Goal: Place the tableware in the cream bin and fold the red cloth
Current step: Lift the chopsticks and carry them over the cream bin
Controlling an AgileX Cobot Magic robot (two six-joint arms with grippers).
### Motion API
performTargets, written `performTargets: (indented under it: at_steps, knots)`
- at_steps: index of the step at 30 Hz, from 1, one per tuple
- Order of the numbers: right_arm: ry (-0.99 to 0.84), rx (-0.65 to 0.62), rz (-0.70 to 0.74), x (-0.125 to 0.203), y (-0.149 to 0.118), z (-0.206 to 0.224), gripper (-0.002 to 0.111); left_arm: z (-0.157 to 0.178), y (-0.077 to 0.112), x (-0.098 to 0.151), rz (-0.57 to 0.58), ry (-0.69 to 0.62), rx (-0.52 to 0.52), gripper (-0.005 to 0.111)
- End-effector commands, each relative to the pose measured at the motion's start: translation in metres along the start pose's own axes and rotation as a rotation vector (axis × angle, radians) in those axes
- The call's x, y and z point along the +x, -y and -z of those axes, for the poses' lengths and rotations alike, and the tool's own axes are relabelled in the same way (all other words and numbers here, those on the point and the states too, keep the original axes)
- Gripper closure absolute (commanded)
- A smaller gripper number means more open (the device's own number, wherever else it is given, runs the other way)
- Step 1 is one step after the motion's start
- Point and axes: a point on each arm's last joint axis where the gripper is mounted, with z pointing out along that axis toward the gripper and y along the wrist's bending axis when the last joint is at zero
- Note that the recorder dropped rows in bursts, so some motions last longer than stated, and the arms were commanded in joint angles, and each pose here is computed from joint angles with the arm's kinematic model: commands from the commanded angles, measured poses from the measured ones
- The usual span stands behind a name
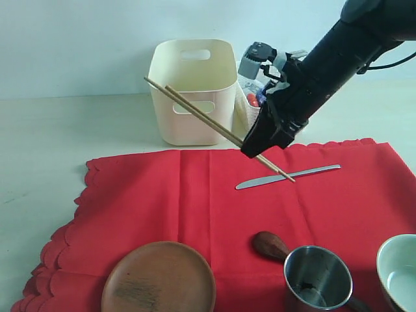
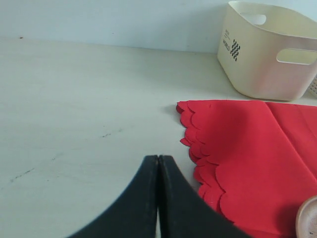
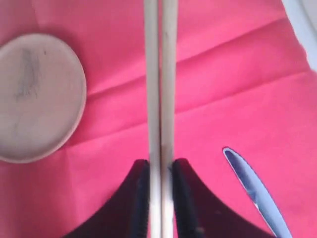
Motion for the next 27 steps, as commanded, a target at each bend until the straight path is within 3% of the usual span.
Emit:
performTargets:
  at_steps: [1, 13, 22, 27]
  knots:
    - [0.111, -0.006, -0.029, -0.012, -0.004, 0.004, 0.108, 0.000, 0.000, 0.000, 0.001, 0.010, -0.002, 0.107]
    - [0.338, 0.025, -0.116, -0.032, 0.001, 0.009, 0.108, 0.000, 0.000, 0.000, 0.001, 0.010, -0.002, 0.107]
    - [0.557, 0.013, -0.267, -0.049, 0.005, 0.016, 0.108, 0.000, 0.000, 0.000, 0.001, 0.010, -0.002, 0.107]
    - [0.637, 0.134, -0.343, -0.052, 0.018, 0.021, 0.108, 0.000, 0.000, 0.000, 0.001, 0.010, -0.002, 0.107]
